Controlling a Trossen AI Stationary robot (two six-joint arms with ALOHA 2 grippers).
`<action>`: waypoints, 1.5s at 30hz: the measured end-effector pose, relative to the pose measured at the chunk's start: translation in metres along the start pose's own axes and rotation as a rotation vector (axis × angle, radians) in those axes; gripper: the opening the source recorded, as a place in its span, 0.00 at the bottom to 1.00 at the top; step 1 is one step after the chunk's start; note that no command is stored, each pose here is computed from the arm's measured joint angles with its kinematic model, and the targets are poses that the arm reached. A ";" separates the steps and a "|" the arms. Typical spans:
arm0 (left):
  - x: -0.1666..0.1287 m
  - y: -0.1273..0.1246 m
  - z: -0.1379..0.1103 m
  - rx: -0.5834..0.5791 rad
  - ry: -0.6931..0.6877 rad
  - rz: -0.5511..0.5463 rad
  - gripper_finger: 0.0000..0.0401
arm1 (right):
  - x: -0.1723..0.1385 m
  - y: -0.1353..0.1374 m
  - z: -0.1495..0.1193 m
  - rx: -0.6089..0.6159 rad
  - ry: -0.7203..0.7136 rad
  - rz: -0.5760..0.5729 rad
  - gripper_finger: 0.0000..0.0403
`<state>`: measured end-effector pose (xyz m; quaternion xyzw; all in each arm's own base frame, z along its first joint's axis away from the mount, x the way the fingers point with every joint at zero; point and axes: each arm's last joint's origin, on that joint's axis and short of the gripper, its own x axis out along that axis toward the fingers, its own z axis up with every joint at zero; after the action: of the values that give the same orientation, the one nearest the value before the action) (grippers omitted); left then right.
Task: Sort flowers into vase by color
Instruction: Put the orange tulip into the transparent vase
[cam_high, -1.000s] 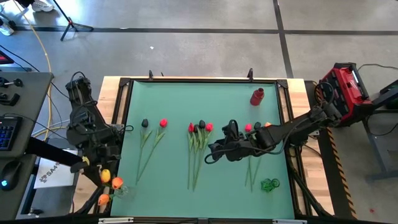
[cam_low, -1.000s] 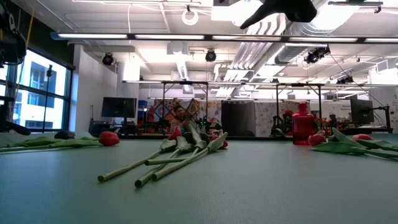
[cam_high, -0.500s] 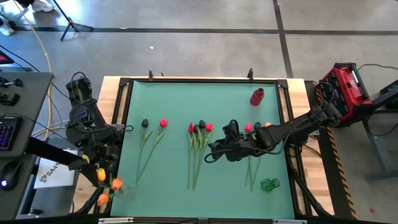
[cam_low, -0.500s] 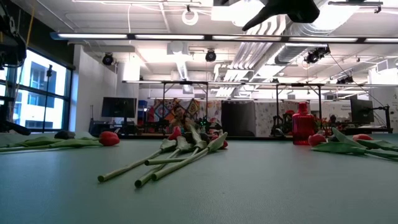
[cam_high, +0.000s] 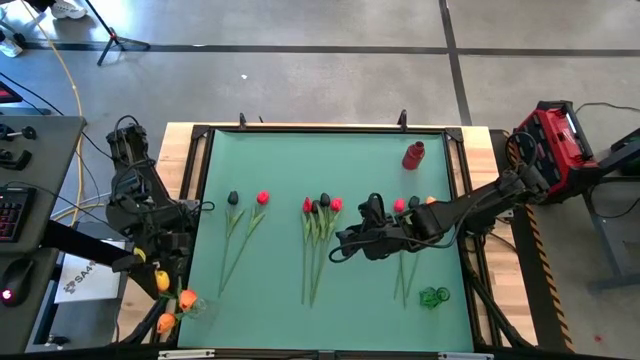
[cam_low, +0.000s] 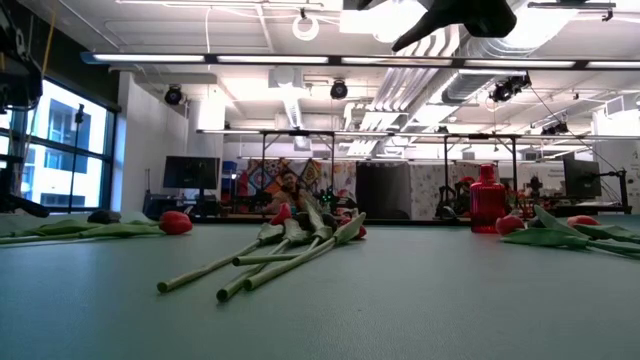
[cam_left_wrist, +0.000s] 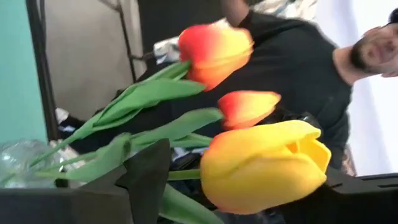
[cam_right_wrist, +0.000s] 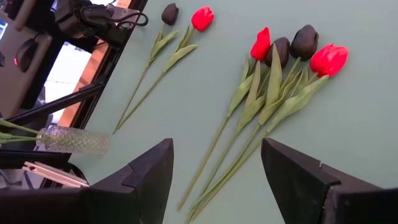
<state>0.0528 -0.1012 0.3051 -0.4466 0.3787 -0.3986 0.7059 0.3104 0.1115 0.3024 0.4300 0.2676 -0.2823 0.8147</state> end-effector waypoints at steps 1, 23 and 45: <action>0.000 -0.001 0.000 -0.005 -0.008 -0.006 0.64 | 0.000 0.000 0.000 -0.002 0.002 0.000 0.58; -0.015 0.001 -0.001 -0.022 0.073 -0.041 0.74 | 0.000 0.000 -0.001 -0.026 0.030 0.003 0.58; -0.054 0.017 0.028 0.176 -0.844 0.596 0.74 | -0.011 -0.070 0.016 0.313 0.078 -0.722 0.57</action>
<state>0.0602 -0.0390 0.3074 -0.3803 0.1371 0.0041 0.9146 0.2573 0.0674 0.2792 0.4378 0.3862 -0.5717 0.5766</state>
